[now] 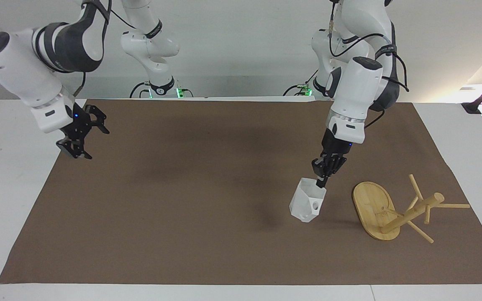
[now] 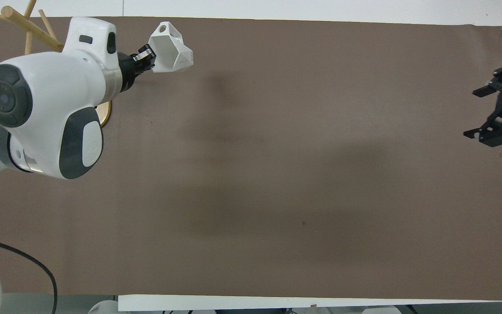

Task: Hang cup on rack
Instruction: 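Hang the cup on a mug tree peg with the left gripper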

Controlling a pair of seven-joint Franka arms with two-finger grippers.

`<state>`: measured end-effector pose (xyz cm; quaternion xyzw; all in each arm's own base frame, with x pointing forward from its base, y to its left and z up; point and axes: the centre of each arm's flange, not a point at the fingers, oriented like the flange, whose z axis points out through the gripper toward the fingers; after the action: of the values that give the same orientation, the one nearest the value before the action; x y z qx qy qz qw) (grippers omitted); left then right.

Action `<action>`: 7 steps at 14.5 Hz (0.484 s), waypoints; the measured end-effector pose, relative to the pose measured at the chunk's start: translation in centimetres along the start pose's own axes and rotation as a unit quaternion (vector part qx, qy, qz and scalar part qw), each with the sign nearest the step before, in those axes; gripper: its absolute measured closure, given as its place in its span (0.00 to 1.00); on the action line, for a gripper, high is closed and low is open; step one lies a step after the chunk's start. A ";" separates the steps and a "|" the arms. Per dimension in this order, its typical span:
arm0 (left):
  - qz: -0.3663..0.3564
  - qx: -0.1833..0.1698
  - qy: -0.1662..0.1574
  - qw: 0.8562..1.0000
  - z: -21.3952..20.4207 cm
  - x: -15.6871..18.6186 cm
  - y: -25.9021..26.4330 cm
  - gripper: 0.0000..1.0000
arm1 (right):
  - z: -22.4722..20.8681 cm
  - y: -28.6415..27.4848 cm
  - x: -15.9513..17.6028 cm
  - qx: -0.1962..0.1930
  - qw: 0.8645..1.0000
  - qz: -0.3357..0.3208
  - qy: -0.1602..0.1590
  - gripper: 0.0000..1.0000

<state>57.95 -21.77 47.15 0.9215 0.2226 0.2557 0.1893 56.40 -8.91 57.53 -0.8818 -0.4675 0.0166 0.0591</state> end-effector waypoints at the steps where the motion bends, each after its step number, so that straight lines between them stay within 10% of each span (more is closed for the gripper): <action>1: -0.007 -0.017 0.029 0.999 0.0 0.0 -2.0 0.97 | -1.8 -0.6 -0.6 0.004 0.998 0.059 -0.019 0.00; 7: -0.037 -0.051 0.110 0.992 -0.5 -1.2 -9.9 0.97 | -6.6 -3.3 -2.2 -0.017 0.925 0.377 -0.027 0.00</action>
<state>53.70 -14.07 42.51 0.8680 0.2629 0.3595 0.2195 53.00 -9.49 64.42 -0.9931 -0.1018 0.0538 0.0203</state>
